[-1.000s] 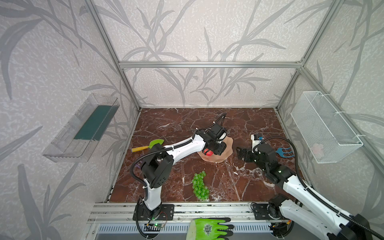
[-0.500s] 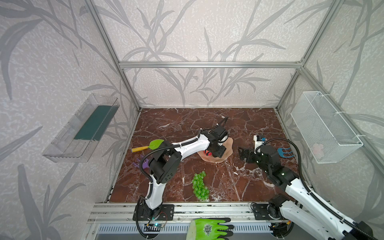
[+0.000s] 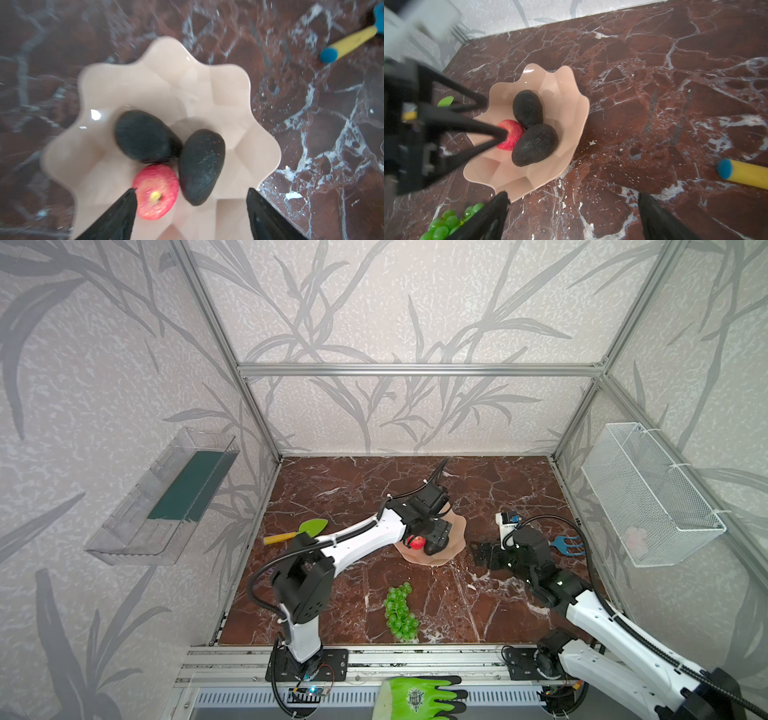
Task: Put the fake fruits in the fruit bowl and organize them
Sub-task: 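Withdraw the left gripper from the bowl while the right gripper reaches to the grapes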
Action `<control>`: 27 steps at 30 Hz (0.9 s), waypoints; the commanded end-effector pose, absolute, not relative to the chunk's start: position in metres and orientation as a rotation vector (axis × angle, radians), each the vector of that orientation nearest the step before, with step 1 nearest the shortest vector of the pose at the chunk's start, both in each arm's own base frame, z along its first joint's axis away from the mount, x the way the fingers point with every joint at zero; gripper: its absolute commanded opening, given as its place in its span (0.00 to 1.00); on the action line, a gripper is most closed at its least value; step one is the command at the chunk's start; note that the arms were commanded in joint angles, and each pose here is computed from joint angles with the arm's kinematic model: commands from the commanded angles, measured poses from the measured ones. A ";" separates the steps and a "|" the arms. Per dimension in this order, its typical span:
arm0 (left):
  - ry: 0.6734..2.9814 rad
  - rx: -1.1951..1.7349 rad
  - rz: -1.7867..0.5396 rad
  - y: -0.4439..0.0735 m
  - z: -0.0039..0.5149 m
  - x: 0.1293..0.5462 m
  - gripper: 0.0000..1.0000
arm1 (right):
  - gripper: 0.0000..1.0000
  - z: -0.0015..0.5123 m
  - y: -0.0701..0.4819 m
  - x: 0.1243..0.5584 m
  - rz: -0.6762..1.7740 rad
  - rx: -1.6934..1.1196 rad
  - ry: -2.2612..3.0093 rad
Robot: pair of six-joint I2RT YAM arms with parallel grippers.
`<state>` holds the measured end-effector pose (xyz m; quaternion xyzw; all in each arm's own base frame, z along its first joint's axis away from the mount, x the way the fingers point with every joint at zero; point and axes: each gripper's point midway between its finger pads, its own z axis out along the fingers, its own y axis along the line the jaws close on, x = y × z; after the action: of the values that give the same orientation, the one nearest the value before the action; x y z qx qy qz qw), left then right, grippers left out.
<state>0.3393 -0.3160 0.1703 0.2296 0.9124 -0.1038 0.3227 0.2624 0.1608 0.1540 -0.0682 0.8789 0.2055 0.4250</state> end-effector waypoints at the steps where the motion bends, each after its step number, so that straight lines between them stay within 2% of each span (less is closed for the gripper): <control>1: 2.170 0.368 -0.143 -0.266 0.235 0.352 0.87 | 0.96 0.161 0.194 0.247 0.540 -0.278 2.196; 4: 2.080 0.214 -0.101 -0.213 0.253 0.344 0.95 | 0.96 0.158 0.223 0.230 0.556 -0.355 2.198; 8: 2.066 -0.090 -0.109 -0.129 0.251 0.333 0.96 | 0.96 0.153 0.265 0.207 0.606 -0.483 2.205; 11: 2.034 -0.214 -0.096 -0.087 0.247 0.318 0.97 | 0.97 0.144 0.298 0.186 0.649 -0.586 2.192; 20: 1.995 -0.295 -0.035 -0.048 0.254 0.298 0.97 | 0.97 0.099 0.369 0.151 0.737 -0.737 2.235; 27: 2.000 -0.300 -0.045 -0.048 0.253 0.298 0.97 | 0.97 0.082 0.385 0.145 0.720 -0.790 2.281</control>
<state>0.3006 -0.0531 0.2538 -0.1116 0.8391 -0.0225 0.5319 0.1439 0.3679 0.0683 -0.3049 0.8698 0.2485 0.2979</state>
